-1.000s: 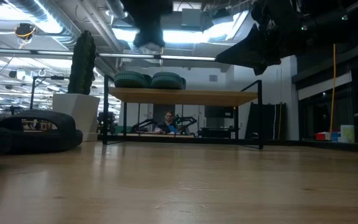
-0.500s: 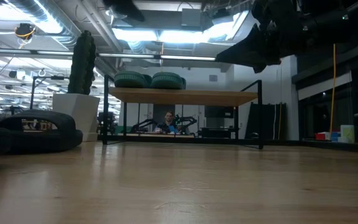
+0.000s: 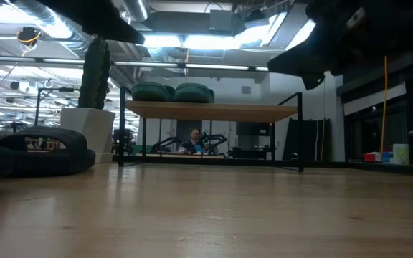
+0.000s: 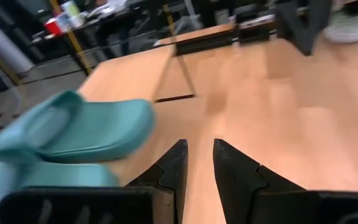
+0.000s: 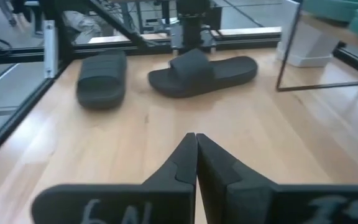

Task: Pick and place slides into the shelf
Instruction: Put the black slipper on the shelf

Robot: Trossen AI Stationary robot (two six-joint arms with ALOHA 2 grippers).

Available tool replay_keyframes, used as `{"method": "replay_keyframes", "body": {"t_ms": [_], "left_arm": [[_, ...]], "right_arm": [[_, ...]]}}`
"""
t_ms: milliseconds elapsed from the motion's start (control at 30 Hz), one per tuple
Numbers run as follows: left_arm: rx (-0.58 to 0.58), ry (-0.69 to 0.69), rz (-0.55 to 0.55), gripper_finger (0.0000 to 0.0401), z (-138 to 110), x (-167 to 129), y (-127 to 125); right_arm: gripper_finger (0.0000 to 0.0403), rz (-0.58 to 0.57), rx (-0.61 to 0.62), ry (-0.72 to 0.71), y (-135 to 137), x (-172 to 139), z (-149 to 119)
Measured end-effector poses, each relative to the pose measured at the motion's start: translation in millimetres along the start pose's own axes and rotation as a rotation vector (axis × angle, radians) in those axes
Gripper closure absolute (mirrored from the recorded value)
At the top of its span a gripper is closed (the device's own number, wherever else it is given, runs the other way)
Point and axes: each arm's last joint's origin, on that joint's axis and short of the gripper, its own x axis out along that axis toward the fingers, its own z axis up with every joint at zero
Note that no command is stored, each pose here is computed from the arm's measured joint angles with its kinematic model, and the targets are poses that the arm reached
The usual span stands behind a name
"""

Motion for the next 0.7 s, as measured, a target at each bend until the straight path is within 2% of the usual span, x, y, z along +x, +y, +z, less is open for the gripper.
{"method": "replay_keyframes", "body": {"t_ms": [300,700], "left_arm": [[0.029,-0.066,-0.131,0.0332,-13.9,-8.3,-33.2],[-0.077,-0.164,-0.285,0.0332,-42.7,-23.4,-70.0]], "right_arm": [[0.0393,0.057,-0.016,0.004,14.1,-4.9,-2.2],[0.0393,0.059,0.003,0.007,14.7,-5.1,-2.6]]}}
